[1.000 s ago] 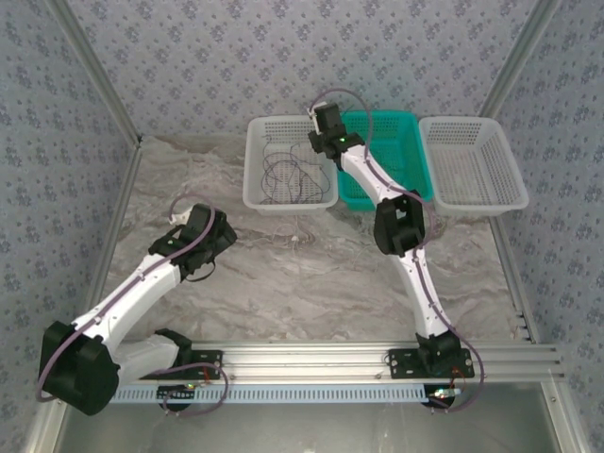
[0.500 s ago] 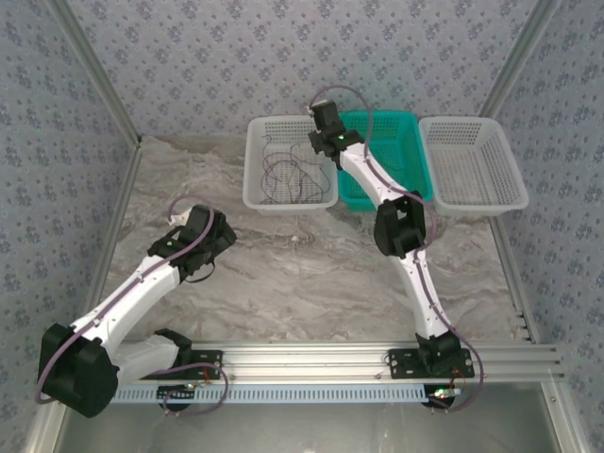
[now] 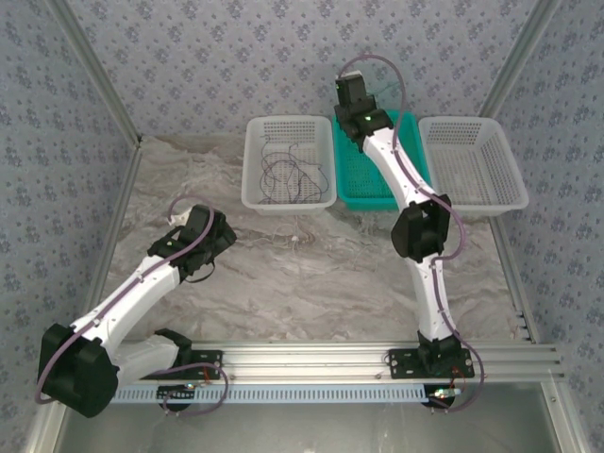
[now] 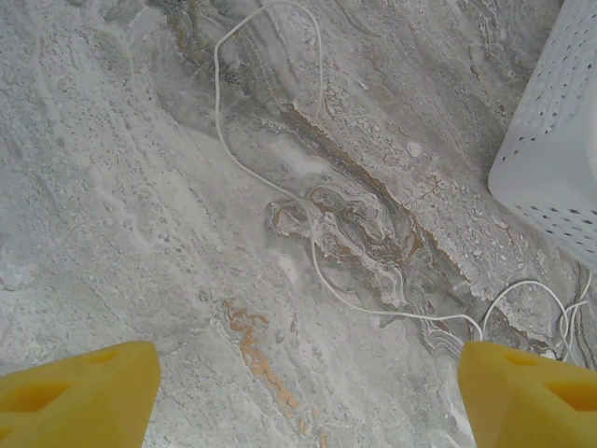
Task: Untangle the cables
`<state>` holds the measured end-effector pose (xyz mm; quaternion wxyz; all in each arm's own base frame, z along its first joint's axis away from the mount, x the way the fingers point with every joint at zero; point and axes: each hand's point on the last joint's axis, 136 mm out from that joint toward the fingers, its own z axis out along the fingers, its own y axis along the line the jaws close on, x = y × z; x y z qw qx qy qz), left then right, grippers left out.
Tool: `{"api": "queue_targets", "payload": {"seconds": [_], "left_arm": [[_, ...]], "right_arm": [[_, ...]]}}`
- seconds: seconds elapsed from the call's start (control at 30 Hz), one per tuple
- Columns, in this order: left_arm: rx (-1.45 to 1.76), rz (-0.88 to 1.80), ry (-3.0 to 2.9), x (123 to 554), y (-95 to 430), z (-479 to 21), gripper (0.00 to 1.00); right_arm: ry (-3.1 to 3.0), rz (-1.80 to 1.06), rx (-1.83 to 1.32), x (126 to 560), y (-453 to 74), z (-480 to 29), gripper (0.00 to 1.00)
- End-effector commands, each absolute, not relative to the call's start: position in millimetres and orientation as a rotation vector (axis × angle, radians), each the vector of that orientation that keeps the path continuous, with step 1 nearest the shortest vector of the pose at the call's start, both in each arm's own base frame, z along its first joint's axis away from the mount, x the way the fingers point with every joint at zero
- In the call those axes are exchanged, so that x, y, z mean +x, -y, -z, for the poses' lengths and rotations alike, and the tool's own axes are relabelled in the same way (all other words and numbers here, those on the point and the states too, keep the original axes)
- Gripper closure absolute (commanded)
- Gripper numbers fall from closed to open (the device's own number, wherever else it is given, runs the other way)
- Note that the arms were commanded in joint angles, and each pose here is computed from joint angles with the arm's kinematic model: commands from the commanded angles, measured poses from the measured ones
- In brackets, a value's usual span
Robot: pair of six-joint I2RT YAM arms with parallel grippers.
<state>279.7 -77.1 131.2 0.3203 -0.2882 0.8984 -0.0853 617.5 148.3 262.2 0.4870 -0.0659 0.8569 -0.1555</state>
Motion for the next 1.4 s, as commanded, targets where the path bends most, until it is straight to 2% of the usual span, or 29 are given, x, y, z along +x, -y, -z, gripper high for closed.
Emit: {"api": "queue_targets", "payload": {"seconds": [0.0,0.1,0.3,0.37,0.43,0.5,0.8,1.0,1.23,1.37], "left_arm": [[-0.780,0.225,-2.339,277,73,-133,0.16],[-0.787,0.223,-2.335,275,71,-131,0.16],[-0.787,0.224,-2.331,274,71,-133,0.16],[-0.786,0.219,-2.331,274,70,-134,0.16],[-0.786,0.219,-2.329,274,70,-134,0.16],[-0.789,0.216,-2.329,275,70,-133,0.17],[-0.799,0.201,-2.335,276,69,-130,0.17],[-0.800,0.169,-2.331,278,67,-128,0.17],[-0.890,0.091,-2.312,282,50,-119,0.17],[-0.944,0.090,-2.317,293,39,-110,0.17]], "right_arm": [[-2.228,0.569,-0.231,621,-130,-182,1.00],[-2.288,0.585,-0.275,624,-131,-147,1.00],[-2.407,0.493,-0.217,622,-126,-96,0.85],[-2.435,0.423,-0.180,620,-125,-93,0.74],[-2.434,0.376,-0.149,620,-125,-103,0.58],[-2.408,0.340,-0.131,620,-126,-123,0.52],[-2.230,0.225,-0.084,607,-129,-242,0.50],[-2.198,0.075,-0.119,581,-149,-285,0.54],[-2.157,-0.546,-0.251,485,-242,-312,0.53],[-2.022,-0.697,-0.393,413,-285,-315,0.49]]}}
